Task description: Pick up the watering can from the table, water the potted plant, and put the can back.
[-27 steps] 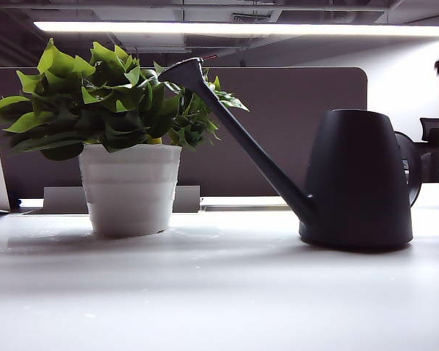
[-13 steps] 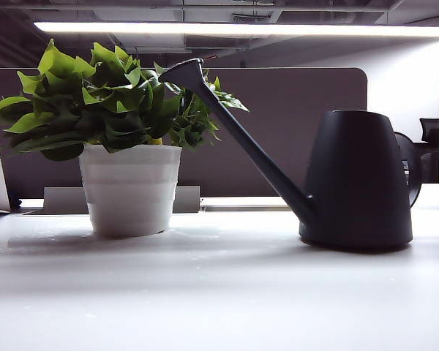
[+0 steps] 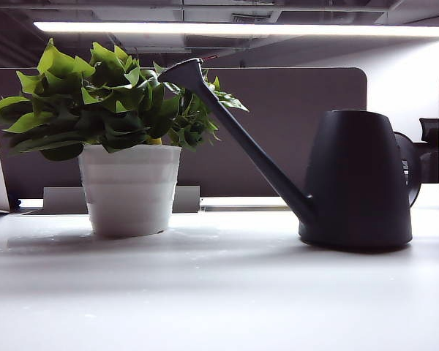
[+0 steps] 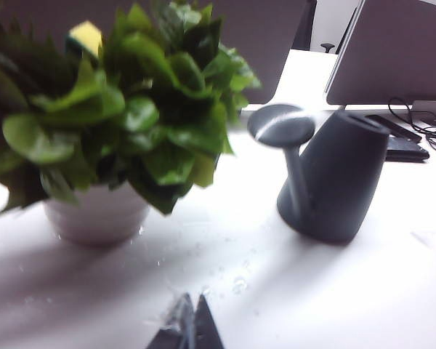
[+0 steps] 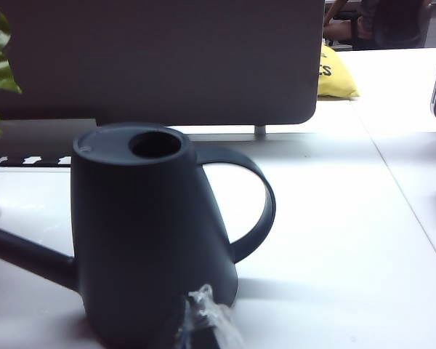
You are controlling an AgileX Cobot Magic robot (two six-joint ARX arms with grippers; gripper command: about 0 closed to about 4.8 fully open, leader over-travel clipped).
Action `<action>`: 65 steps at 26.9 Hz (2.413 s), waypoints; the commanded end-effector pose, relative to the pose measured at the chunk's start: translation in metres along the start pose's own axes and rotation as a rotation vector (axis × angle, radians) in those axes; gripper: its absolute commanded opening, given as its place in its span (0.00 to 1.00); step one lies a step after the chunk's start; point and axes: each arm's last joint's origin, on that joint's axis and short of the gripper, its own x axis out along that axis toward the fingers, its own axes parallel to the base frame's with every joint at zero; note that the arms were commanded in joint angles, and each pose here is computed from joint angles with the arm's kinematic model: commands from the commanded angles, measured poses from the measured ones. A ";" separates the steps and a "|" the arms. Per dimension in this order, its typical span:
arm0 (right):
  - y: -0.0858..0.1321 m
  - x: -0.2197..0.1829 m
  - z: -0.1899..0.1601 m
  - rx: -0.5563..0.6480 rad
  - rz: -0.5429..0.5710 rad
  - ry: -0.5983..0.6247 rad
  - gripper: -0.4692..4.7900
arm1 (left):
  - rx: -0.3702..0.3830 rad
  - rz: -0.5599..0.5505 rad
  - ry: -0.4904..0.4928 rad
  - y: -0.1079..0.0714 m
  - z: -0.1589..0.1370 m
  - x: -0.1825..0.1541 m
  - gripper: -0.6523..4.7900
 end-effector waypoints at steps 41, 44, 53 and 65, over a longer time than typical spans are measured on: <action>-0.002 -0.007 -0.048 0.055 -0.025 0.066 0.08 | -0.068 0.006 0.138 0.014 -0.089 0.031 0.11; -0.002 -0.009 -0.047 0.053 -0.025 0.047 0.08 | -0.068 0.006 0.138 0.014 -0.089 0.031 0.11; -0.003 -0.015 -0.034 0.031 -0.042 -0.103 0.08 | -0.090 0.140 0.073 0.029 -0.083 0.029 0.11; -0.003 -0.015 -0.035 0.033 -0.036 -0.092 0.08 | -0.131 0.566 -0.064 0.069 -0.074 0.013 0.11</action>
